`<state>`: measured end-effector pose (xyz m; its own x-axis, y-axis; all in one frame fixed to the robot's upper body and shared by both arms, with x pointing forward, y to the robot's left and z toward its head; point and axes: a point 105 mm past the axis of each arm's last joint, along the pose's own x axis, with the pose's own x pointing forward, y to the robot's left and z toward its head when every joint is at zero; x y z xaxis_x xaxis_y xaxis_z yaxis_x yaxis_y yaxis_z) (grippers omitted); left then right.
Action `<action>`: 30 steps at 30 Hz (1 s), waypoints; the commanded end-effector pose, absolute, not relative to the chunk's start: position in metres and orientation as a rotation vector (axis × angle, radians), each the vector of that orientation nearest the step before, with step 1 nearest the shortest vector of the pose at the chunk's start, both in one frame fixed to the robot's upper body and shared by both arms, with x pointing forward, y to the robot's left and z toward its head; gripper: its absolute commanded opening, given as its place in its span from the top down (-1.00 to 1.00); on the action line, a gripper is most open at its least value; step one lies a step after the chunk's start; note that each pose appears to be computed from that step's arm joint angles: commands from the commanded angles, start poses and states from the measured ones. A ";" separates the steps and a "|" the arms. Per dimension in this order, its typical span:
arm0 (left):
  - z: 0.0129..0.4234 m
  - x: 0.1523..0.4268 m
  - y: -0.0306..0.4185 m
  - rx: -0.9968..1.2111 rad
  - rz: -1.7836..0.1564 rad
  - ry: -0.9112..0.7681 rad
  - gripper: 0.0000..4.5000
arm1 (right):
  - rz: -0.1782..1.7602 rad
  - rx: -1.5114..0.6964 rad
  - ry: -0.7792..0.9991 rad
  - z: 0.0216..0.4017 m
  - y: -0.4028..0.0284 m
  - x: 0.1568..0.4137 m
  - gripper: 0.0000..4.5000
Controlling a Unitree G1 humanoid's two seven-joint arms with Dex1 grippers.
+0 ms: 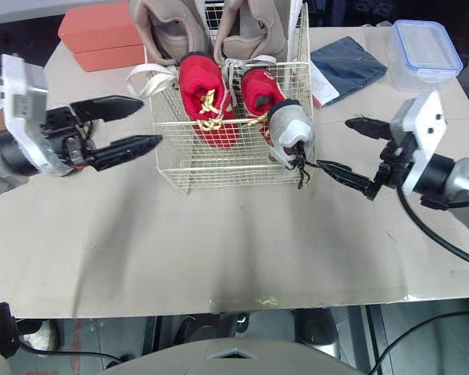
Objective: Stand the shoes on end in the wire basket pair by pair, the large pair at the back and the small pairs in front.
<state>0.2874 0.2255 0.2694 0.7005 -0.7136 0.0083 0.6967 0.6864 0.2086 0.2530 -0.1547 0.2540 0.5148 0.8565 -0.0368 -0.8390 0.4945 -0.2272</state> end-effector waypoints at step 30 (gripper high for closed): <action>0.183 0.331 0.428 0.127 0.034 0.005 -1.00 | 1.188 -0.353 -0.351 0.314 -0.111 0.231 -0.97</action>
